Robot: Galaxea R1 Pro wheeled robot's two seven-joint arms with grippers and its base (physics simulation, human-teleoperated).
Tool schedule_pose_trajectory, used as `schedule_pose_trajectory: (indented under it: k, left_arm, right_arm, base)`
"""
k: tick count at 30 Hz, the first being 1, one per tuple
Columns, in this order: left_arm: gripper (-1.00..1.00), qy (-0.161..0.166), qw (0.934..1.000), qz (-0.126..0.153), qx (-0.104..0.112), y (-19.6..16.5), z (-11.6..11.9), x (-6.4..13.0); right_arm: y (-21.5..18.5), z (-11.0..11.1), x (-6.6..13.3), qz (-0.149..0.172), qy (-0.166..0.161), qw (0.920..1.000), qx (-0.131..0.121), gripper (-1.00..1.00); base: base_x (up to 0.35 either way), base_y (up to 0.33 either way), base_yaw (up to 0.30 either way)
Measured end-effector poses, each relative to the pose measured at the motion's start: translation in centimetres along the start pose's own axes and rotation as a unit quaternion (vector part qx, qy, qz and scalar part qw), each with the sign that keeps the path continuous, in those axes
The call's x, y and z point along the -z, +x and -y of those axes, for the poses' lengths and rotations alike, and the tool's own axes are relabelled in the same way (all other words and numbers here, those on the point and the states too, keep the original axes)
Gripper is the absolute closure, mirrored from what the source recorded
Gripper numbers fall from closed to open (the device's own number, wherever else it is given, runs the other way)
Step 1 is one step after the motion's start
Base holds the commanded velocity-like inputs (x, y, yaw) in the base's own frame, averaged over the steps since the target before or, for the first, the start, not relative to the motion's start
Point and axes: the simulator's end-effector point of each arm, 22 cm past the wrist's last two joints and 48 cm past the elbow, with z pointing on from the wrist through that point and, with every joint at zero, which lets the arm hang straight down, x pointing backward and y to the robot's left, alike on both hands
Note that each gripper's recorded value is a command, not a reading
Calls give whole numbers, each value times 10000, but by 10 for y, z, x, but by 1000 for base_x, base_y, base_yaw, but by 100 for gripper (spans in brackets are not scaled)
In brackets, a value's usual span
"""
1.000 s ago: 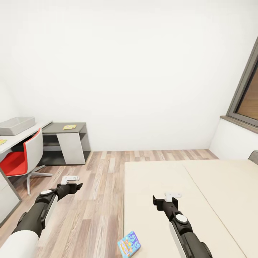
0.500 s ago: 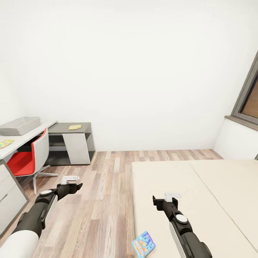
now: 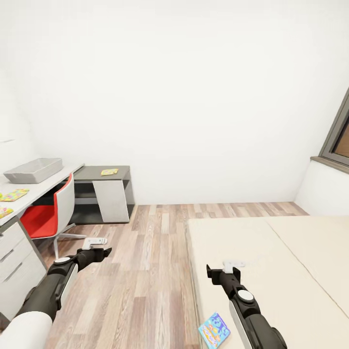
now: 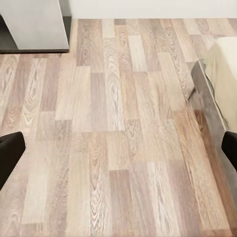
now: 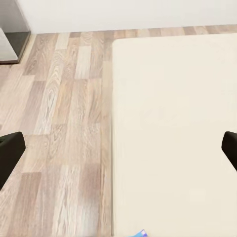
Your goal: Put all the toys in the child's room - the three board games (two on the bed and one on the table), the two jigsaw puzzles on the table, and the tennis ball on the table - inside the toy box on the table in the child's room.
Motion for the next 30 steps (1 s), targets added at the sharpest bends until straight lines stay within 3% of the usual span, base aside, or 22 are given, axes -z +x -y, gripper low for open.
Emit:
schedule_pose_trajectory:
  k: [30]
  left_arm:
    - [-100, -6, 10000, -3, -3, 0, -1, 0]
  right_arm:
    - [0, -1, 0, -1, -9, 10000, 1, -100]
  base:
    - [0, 273, 0]
